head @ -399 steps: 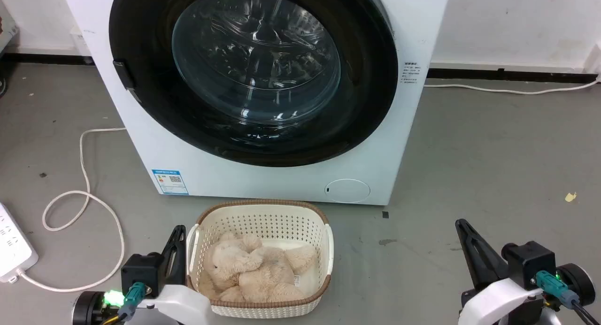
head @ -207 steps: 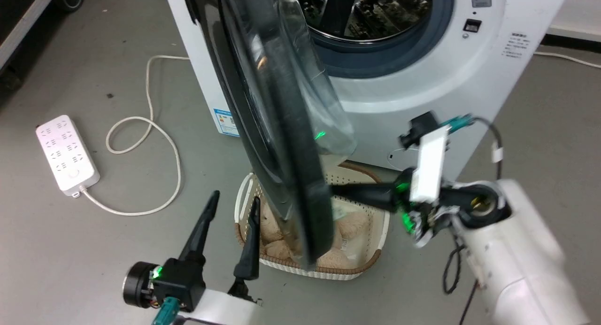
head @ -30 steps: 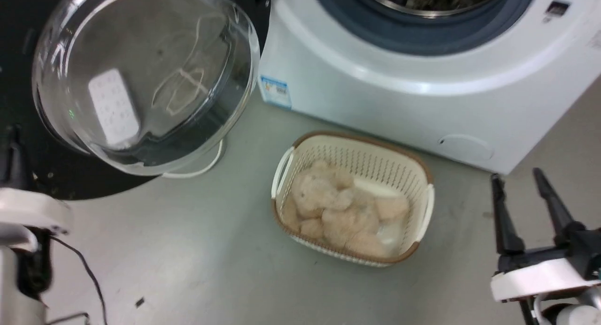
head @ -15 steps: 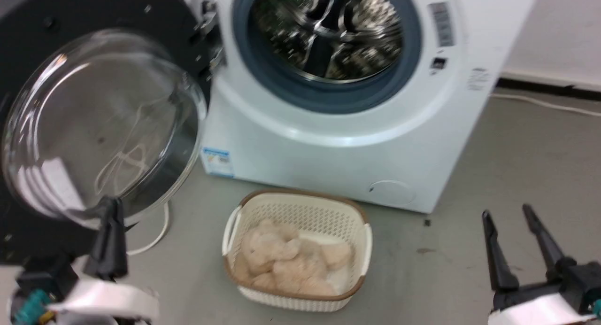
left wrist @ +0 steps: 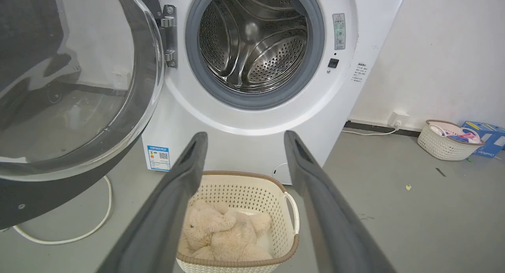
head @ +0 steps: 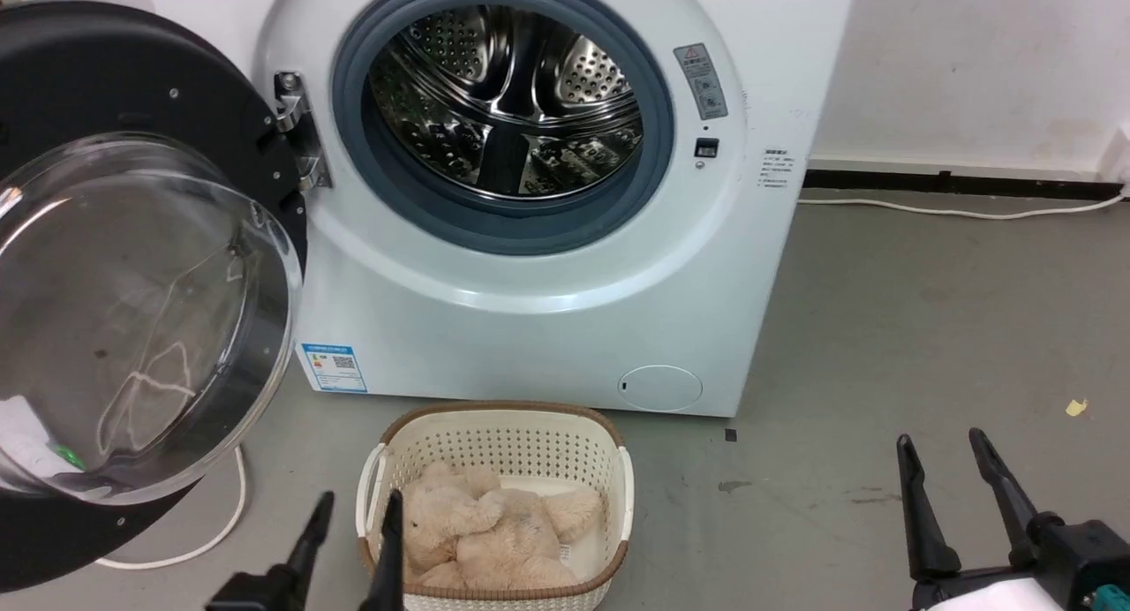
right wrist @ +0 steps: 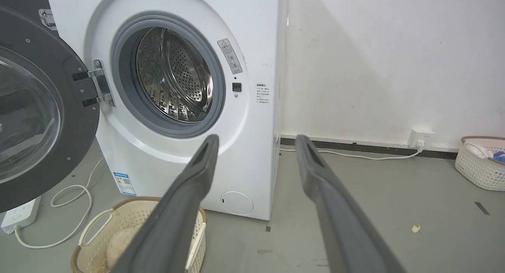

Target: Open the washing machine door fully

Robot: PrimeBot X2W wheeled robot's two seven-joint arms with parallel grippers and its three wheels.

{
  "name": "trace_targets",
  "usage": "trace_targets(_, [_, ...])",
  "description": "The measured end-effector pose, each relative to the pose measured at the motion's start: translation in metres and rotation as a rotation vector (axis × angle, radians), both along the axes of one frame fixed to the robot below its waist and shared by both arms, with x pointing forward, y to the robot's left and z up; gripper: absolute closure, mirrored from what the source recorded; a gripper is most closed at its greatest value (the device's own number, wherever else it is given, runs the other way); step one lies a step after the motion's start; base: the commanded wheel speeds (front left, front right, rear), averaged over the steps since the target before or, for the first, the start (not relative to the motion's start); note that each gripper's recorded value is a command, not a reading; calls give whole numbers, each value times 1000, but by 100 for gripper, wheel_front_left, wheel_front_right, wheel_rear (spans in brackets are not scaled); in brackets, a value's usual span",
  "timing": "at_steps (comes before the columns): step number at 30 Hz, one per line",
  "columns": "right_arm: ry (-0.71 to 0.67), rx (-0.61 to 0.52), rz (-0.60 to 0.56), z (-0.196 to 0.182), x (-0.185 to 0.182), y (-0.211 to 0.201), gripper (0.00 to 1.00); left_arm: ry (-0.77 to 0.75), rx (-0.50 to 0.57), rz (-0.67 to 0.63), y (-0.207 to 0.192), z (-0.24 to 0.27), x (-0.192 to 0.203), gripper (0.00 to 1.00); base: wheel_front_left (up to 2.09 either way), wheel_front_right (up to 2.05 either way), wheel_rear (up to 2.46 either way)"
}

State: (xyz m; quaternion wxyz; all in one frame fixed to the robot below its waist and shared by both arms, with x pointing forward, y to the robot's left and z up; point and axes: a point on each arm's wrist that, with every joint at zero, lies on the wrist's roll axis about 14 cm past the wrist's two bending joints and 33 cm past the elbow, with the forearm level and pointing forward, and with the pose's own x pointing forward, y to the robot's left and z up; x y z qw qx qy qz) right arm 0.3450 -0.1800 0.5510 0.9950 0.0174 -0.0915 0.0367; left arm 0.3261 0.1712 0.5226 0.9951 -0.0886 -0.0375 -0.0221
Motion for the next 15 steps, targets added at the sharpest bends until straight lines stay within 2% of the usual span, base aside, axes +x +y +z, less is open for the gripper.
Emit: trace_targets(15, [28, 12, 7, -10, -1, 3, 0, -15, 50, 8, -5, -3, 0, 0, 0, 0, 0])
